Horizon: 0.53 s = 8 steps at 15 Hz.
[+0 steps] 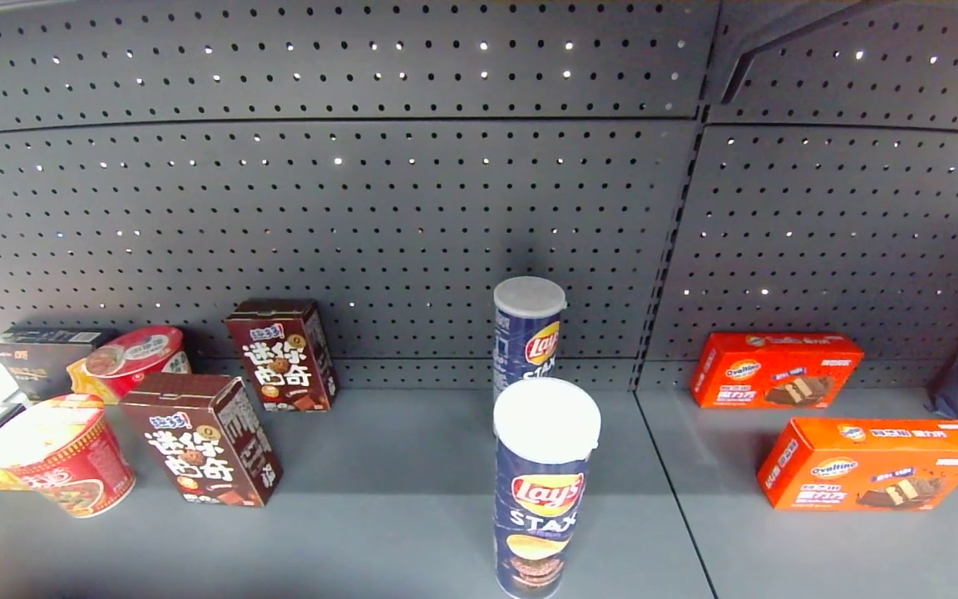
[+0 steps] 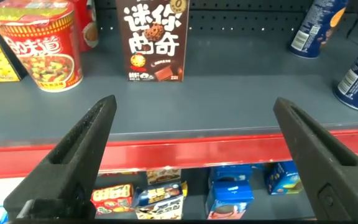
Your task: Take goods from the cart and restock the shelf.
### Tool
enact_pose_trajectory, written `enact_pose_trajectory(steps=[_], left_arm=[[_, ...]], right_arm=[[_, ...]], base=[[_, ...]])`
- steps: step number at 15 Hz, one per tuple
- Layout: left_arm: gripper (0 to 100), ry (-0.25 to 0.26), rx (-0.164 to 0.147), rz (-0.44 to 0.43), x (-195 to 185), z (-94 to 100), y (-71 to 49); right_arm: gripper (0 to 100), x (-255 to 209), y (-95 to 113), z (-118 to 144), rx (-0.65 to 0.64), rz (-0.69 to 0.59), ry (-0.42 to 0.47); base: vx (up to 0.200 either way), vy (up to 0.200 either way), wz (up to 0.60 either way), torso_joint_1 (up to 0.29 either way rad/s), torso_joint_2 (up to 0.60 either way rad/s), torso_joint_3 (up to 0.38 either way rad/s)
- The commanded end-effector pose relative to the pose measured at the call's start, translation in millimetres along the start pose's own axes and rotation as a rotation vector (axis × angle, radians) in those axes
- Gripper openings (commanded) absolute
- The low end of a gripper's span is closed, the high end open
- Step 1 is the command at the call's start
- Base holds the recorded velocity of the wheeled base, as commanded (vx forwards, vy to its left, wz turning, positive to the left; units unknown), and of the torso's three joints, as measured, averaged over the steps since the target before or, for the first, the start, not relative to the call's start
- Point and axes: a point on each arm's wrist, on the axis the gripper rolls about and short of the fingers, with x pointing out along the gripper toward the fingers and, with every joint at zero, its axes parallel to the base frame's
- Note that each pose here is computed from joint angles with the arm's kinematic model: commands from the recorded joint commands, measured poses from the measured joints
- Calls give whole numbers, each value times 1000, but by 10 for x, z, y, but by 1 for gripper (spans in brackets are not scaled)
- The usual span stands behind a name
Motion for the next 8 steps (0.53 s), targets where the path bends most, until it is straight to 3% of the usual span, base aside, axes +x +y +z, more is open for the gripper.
enact_pose_trajectory(steps=[1,3,5,7,8], left_arm=[[100,0,-7,1,1,1,0],[100,-3,-66,1,1,4,0],[100,-8,-155,0,0,13,-1],[100,-28,-362,-3,0,34,-2],[100,-32,-578,-3,-1,39,-2]], right_arm=[[100,1,0,1,0,0,1],[100,1,0,1,0,2,1],[100,1,0,1,1,2,1],[100,1,0,1,0,2,1],[100,1,1,2,-2,0,-1]], base=[[0,0,0,0,0,0],[0,0,0,0,0,0],[0,0,0,0,0,0],[0,0,0,0,0,0],[0,0,0,0,0,0]])
